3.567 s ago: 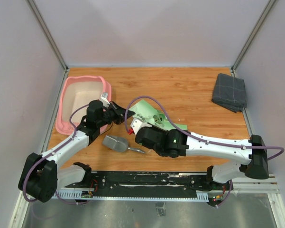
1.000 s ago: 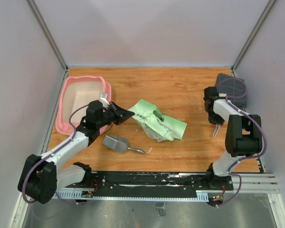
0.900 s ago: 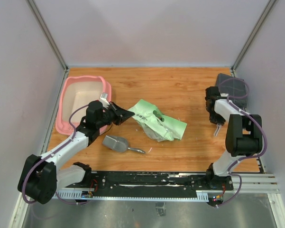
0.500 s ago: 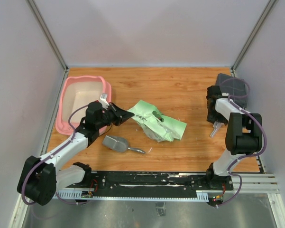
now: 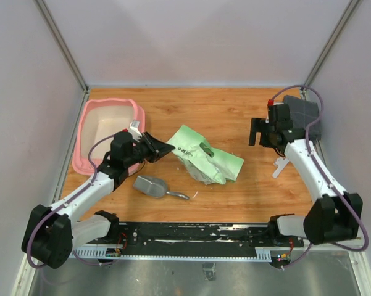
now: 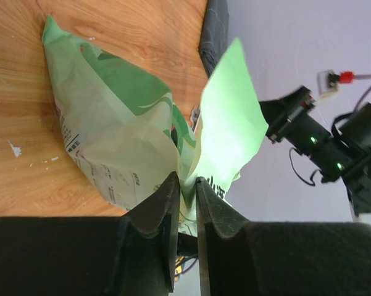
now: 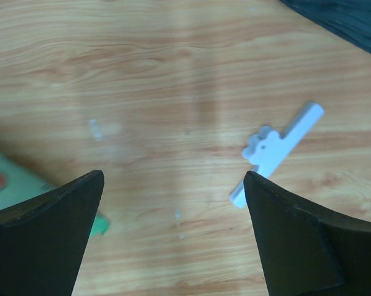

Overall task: Fill the litter box with clean litter
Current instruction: Place the clamp at the center of the board, then move the spatula to the center of the board.

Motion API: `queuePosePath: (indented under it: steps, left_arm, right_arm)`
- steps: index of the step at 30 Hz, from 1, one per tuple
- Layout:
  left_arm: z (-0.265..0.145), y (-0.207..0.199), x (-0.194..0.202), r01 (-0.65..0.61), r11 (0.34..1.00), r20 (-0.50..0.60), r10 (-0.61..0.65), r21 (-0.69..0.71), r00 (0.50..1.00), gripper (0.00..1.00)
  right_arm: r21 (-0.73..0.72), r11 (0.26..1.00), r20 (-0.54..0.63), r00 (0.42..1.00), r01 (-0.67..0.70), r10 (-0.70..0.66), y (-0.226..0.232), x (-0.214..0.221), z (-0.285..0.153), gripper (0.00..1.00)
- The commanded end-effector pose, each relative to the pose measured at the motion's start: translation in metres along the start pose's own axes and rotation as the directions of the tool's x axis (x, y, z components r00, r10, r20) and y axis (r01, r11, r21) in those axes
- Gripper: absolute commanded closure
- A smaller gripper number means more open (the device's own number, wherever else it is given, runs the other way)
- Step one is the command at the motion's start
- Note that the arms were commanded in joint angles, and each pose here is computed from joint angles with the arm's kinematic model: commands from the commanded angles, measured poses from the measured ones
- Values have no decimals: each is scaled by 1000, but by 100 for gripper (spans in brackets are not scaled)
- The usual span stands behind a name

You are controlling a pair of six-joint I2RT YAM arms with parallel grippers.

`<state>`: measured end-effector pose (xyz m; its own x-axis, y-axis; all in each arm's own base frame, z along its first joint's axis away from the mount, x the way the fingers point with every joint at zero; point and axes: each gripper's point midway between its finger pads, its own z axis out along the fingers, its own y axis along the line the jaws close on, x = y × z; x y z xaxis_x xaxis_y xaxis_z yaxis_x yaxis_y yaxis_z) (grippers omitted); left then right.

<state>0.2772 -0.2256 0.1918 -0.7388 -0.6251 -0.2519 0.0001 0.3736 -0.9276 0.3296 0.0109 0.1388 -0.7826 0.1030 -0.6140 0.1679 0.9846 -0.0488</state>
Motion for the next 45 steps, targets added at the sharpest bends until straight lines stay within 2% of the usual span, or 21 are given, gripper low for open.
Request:
queuePosePath:
  steps: [1, 6, 10, 19, 22, 24, 27, 31, 33, 36, 40, 45]
  left_arm:
    - [-7, -44, -10, -74, 990, 29, 71, 118, 997, 78]
    - [-7, -43, -14, -99, 990, 47, 94, 101, 994, 72]
    - [-7, -47, -18, -123, 988, 59, 118, 89, 991, 63]
    - [-4, -49, -22, -141, 987, 63, 136, 77, 989, 58]
    - [-3, -44, -20, -128, 989, 57, 124, 72, 991, 58]
    - [-2, -42, -19, -123, 990, 55, 119, 70, 991, 58]
    - [-2, -40, -18, -123, 990, 50, 120, 67, 992, 58]
    - [-2, -39, -18, -119, 991, 49, 116, 63, 992, 58]
    - [-2, -40, -18, -114, 991, 50, 111, 64, 993, 58]
    - [-2, -41, -19, -113, 991, 58, 110, 65, 992, 58]
    - [-2, -40, -21, -111, 992, 62, 108, 61, 992, 58]
    - [-3, -42, -22, -117, 991, 70, 113, 59, 991, 58]
  right_arm:
    - [-265, 956, 102, 990, 126, -102, 51, 2, -50, 0]
    - [-432, 870, 243, 960, 238, -142, 85, 17, -107, 0]
    - [-527, 792, 328, 934, 308, -145, 103, 33, -145, 3]
    - [-713, 582, 390, 911, 391, -134, 154, 93, -204, 22]
    - [-702, 546, 440, 882, 456, -170, 177, 111, -210, 22]
    - [-654, 538, 469, 843, 532, -264, 195, 128, -205, 21]
    - [-551, 516, 527, 753, 656, -394, 221, 146, -205, 19]
    - [-457, 383, 615, 596, 803, -515, 265, 169, -209, 19]
    - [-386, 356, 623, 525, 851, -580, 280, 176, -199, 19]
    - [-327, 317, 617, 455, 890, -642, 298, 186, -182, 20]
    - [-295, 287, 616, 411, 912, -672, 318, 196, -165, 19]
    - [-328, 254, 635, 412, 910, -654, 336, 209, -152, 19]
